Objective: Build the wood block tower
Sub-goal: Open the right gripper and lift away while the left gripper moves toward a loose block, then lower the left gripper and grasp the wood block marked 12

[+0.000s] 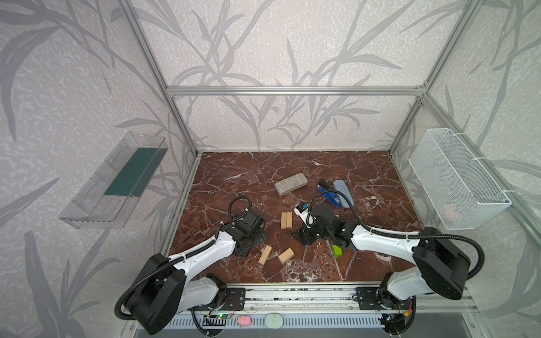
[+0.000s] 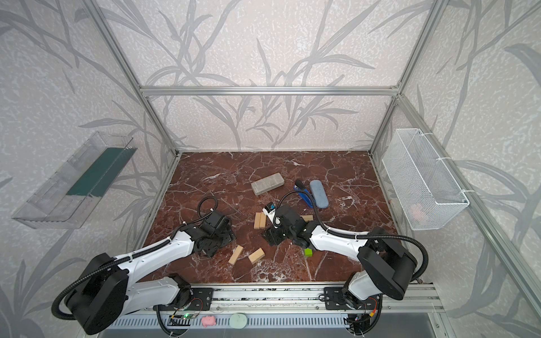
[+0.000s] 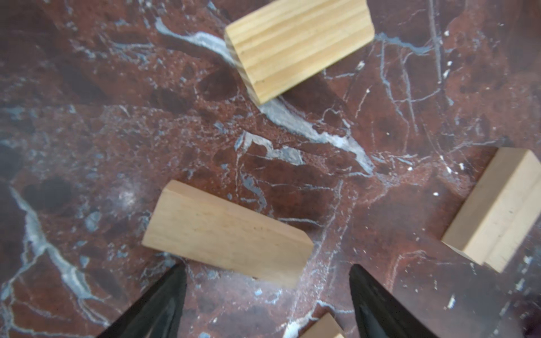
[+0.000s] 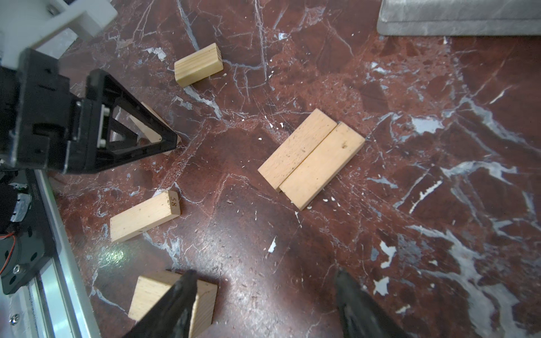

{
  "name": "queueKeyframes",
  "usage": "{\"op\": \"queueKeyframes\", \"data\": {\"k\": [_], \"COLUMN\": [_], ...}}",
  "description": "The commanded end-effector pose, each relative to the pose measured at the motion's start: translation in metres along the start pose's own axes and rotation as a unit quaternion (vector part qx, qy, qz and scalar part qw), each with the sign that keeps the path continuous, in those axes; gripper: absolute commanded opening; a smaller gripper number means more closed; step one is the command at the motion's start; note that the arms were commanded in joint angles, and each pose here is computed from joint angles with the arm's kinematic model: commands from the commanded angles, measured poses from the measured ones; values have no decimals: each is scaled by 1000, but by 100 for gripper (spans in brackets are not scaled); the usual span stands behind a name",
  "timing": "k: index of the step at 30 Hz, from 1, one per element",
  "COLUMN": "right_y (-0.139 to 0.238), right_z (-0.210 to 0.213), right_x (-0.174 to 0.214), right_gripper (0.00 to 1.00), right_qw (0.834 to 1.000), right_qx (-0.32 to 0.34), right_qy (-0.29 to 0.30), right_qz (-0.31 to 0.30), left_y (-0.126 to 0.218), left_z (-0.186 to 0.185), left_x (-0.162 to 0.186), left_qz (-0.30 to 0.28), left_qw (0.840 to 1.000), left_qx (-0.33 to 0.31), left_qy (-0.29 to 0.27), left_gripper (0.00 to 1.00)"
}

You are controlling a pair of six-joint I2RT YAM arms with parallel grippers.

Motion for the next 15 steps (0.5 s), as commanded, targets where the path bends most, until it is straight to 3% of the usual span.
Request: {"op": "queueKeyframes", "data": {"k": [1,15], "right_y": [6,6], "right_z": [-1,-7], "right_x": [-5,-6], "right_gripper": [74,78], "right_qw": [1000,999], "right_qx": [13,-1], "right_qy": [-1,-30], "right_qz": [-19,-40], "left_y": [-1,-13], "left_z": [-5,-32], "left_x": [-11,-14], "left_qz": [-33,-21], "left_qw": [999,996], "left_qx": [-7,-49], "left_qy": [0,-68], "left_gripper": [81,63]}}
Point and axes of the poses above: each gripper's point midway between its finger pads, its own y axis back along the fingers, its own z axis along the line the jaws close on, x = y × z, the point moved 4 cm from there along y, back along the fingers, and after that the axes turned 14 degrees about y, right-handed, at the moved point
